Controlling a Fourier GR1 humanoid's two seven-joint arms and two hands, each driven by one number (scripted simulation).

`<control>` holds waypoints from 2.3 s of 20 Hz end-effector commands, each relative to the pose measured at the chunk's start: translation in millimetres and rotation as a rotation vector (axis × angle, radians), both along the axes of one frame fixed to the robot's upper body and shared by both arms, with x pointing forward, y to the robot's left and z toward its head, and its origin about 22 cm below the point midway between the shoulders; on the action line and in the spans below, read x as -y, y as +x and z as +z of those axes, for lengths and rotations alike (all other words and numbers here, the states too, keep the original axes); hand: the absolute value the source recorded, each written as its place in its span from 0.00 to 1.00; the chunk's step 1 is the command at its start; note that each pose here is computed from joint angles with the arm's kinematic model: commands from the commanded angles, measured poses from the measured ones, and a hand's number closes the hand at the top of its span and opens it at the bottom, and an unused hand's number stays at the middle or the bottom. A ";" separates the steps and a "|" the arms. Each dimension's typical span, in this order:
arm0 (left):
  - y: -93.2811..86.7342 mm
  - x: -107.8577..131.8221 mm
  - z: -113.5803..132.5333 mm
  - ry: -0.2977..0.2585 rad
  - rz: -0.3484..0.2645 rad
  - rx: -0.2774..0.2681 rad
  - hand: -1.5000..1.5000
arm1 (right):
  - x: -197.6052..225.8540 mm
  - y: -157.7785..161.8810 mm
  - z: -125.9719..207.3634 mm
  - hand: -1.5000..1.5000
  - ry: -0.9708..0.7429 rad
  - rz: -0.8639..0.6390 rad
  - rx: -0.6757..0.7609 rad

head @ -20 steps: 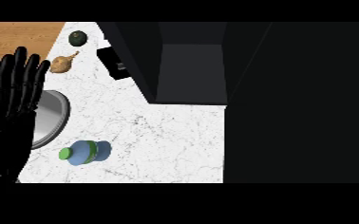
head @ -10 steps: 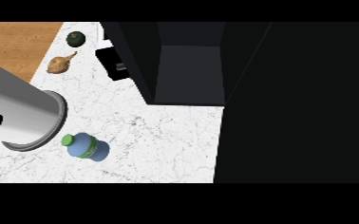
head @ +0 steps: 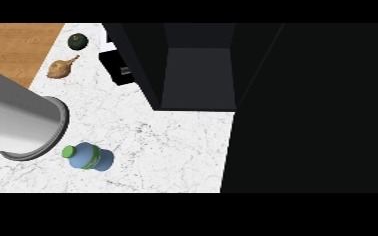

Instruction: Pick up the bottled water, place it into the cabinet and close the cabinet

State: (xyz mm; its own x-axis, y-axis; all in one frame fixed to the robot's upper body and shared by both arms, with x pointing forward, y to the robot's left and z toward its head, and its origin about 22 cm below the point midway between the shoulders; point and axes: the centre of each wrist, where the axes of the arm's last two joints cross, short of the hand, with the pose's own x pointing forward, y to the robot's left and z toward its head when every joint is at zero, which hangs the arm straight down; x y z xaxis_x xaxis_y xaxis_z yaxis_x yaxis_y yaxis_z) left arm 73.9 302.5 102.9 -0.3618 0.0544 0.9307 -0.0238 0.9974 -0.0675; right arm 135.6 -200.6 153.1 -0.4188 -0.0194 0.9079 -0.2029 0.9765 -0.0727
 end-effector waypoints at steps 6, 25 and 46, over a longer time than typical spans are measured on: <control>-25.9 2.7 12.9 -0.045 -0.001 -0.007 0.00 | -16.8 -20.3 18.6 0.00 0.017 0.015 -0.017; 23.8 -14.7 -54.7 0.035 0.066 -0.139 0.00 | -30.1 -24.7 33.0 0.00 0.011 0.010 -0.016; 68.3 -33.5 -191.0 -0.022 0.055 -0.318 0.00 | -37.0 -26.4 29.4 0.00 -0.005 0.020 0.003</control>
State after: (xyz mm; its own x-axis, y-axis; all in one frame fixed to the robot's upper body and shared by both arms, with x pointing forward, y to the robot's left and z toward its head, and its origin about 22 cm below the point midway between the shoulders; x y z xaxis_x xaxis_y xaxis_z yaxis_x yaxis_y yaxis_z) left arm 139.4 348.2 -60.1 -0.0686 0.0426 0.9967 -0.1161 0.9920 -0.0504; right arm 120.1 -158.5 170.9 -0.3434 -0.0932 0.9345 -0.2869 0.9579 -0.0099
